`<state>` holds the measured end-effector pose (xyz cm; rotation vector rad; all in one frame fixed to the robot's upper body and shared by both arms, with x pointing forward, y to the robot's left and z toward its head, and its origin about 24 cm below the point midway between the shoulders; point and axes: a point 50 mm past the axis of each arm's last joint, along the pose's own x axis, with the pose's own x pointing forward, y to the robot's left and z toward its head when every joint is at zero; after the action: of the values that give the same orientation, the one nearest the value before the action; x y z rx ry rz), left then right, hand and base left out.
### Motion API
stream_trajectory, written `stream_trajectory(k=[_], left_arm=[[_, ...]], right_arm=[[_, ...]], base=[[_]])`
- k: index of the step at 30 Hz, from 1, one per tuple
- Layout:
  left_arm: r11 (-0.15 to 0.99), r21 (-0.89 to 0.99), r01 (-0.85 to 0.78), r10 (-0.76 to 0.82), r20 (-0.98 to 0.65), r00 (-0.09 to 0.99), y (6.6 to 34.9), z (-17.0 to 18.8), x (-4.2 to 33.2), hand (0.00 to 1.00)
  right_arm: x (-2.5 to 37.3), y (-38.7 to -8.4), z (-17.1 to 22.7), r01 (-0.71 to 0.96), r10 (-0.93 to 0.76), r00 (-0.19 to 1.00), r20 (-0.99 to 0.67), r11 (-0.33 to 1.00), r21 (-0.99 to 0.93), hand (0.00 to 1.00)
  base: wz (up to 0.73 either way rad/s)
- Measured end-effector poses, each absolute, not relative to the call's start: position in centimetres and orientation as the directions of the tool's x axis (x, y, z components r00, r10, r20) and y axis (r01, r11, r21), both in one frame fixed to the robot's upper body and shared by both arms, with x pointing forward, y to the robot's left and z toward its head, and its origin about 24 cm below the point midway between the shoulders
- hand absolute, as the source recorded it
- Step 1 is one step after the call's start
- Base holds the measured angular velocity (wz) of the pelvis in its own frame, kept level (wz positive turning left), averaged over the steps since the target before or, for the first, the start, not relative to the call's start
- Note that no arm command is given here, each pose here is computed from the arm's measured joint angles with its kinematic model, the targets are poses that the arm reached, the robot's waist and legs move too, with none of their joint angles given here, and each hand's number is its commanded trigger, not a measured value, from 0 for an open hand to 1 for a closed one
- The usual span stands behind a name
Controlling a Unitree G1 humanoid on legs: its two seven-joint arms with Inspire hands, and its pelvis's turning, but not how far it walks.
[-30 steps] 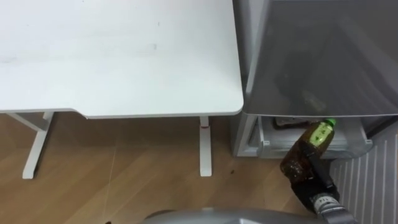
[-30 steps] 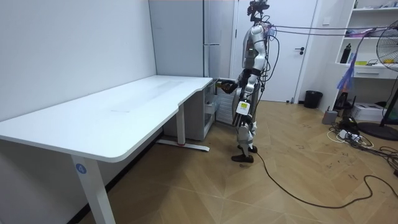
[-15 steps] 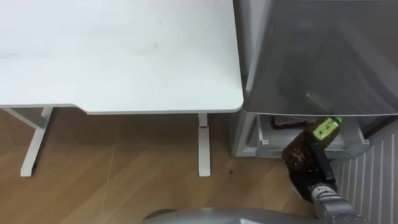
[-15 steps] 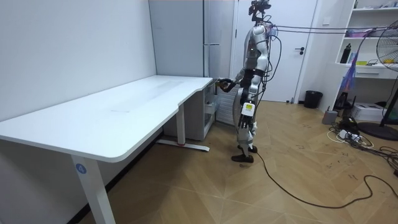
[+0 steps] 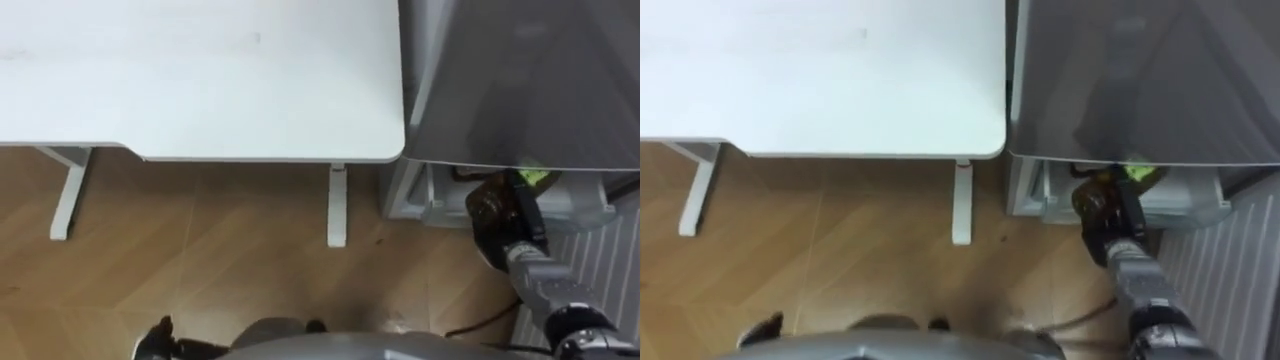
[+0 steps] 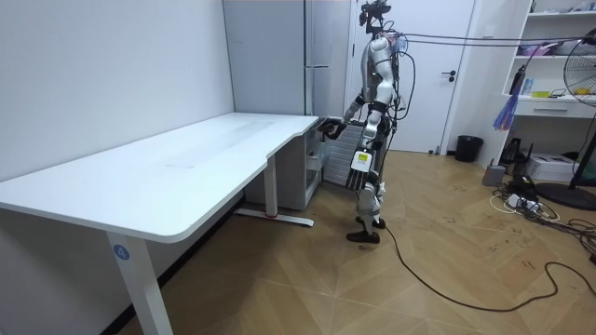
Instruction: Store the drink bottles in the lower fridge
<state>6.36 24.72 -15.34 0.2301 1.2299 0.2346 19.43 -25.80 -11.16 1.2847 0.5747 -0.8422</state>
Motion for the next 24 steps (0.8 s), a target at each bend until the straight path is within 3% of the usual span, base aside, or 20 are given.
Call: stream_trajectory(k=[6, 21, 23, 24], left_arm=[[0.956, 0.292, -0.015, 0.275, -0.883, 0.381, 24.2, -15.0, 10.0, 0.00], [0.951, 0.306, 0.041, 0.263, -0.872, 0.414, 24.2, -14.9, 10.9, 0.00], [0.949, 0.312, 0.050, 0.264, -0.871, 0.415, 24.3, -14.9, 11.1, 0.00], [0.948, 0.314, 0.060, 0.262, -0.869, 0.420, 24.2, -14.8, 11.2, 0.00]], right_arm=[[22.8, -26.3, -9.6, 0.793, -0.234, 0.597, -0.767, 0.030, 0.608, 1.00], [25.2, -28.4, -7.0, 0.755, -0.284, 0.636, -0.717, 0.041, 0.654, 1.00], [26.0, -28.5, -6.3, 0.752, -0.287, 0.640, -0.712, 0.047, 0.657, 0.00], [26.2, -28.6, -6.1, 0.752, -0.289, 0.641, -0.712, 0.051, 0.657, 0.00]], base=[[0.02], [0.04], [0.04], [0.04]])
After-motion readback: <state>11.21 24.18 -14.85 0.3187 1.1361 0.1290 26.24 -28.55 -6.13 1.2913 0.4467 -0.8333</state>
